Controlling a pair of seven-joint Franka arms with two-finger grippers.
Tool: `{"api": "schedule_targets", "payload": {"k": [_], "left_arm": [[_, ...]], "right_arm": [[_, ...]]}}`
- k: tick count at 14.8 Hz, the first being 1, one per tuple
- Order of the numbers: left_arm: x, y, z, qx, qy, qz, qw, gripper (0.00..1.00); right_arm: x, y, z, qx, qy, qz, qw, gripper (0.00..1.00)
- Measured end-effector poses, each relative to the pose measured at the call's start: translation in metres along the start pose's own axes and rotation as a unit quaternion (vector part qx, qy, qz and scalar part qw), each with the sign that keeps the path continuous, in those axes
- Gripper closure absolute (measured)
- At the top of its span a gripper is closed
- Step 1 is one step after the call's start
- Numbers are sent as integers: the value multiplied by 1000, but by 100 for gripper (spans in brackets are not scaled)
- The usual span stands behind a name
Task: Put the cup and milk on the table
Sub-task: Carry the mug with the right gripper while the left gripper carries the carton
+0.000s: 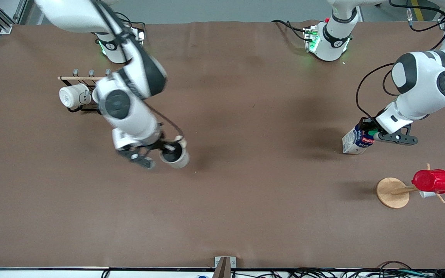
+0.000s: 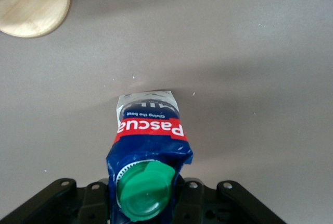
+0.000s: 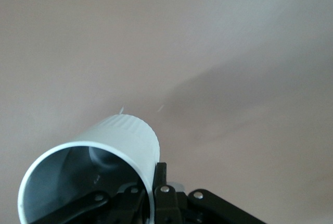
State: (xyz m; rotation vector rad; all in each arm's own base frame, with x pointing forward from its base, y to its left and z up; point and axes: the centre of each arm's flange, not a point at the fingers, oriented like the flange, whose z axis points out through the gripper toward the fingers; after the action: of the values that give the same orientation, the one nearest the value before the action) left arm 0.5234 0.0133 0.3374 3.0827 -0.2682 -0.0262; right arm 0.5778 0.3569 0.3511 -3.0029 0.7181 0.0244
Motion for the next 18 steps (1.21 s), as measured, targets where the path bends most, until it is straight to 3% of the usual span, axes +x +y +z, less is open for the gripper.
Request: {"api": "schedule_targets", "payload": {"k": [4,9,12,18], "left_arm": [[13,7,-33,3,16,9,1000,88],[39,30,-91,1,24,25,999,89],[45,80,-92,-3,20,26,999,89],[42,231,-66,-19,-7,17,1000,89]], "right_arm": [[-77,-64,69,16,-6,-14,1000,96],[-105,-77,89,7,-8,-39,999,96],[-105,-75,94,-4,3,-51,999,96],[-106,-69,116,-26,11,-66,997,96]]}}
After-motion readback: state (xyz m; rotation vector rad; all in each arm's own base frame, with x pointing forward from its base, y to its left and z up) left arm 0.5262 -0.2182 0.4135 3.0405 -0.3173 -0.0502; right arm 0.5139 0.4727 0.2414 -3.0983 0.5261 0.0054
